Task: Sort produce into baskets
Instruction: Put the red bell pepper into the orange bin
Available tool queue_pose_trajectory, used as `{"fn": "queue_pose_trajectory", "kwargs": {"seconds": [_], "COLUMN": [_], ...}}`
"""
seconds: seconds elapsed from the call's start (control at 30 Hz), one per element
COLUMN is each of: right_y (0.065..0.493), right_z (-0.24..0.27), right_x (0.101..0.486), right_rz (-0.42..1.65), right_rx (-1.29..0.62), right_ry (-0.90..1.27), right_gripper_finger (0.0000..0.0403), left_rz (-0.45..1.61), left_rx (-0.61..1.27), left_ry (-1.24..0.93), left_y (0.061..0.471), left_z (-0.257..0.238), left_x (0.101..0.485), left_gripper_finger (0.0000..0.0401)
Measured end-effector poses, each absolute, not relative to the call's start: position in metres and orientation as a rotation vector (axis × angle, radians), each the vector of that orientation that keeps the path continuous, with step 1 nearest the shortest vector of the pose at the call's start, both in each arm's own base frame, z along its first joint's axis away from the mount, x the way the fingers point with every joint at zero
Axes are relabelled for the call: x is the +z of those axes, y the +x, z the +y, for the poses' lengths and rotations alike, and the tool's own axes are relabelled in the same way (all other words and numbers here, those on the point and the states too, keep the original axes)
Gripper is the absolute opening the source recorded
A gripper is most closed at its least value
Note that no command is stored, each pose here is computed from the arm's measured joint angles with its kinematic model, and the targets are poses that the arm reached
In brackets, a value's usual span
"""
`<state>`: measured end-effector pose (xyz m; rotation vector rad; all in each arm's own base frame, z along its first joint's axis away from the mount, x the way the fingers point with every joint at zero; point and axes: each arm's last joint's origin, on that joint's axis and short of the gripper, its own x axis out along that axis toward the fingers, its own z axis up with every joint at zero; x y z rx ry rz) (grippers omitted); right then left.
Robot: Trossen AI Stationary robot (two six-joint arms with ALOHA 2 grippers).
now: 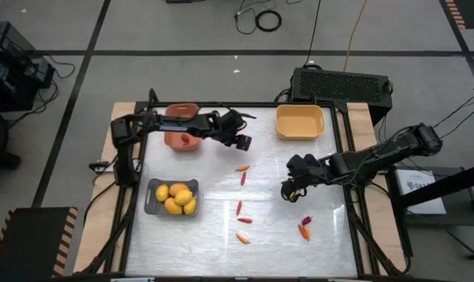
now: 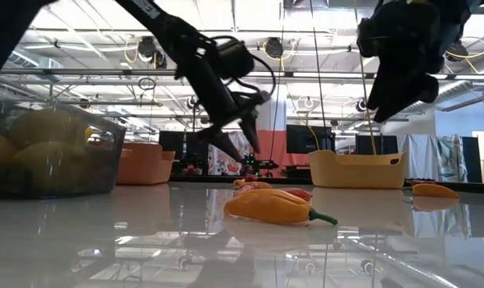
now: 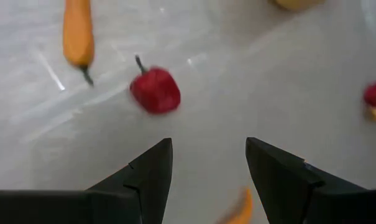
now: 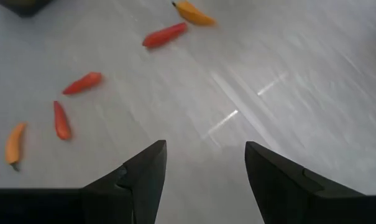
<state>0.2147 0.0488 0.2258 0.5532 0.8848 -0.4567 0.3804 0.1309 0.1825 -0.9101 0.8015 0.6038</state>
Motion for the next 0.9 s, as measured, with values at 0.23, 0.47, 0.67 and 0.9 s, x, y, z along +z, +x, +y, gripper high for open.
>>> {"fn": "queue_pose_trajectory", "kwargs": {"seconds": [0.23,0.47,0.67,0.9], "right_y": [0.215,0.214,0.213,0.213], "right_z": [0.051,0.056,0.058,0.058], "right_x": [0.226,0.226,0.226,0.226], "right_rz": [0.874,0.884,0.89,0.892], "right_rx": [-0.444,-0.423,-0.411,-0.407], "right_ry": [0.557,0.543,0.528,0.521], "right_gripper_finger": [0.021,0.021,0.021,0.021], "left_rz": [0.757,0.775,0.799,0.836], "left_rx": [0.744,0.85,0.868,0.842], "left_ry": [-0.879,-0.835,-0.824,-0.808], "left_y": [0.403,0.403,0.404,0.405], "left_z": [0.141,0.146,0.146,0.143], "left_x": [0.17,0.156,0.146,0.137], "left_gripper_finger": [0.0209,0.0209,0.0209,0.0209]}}
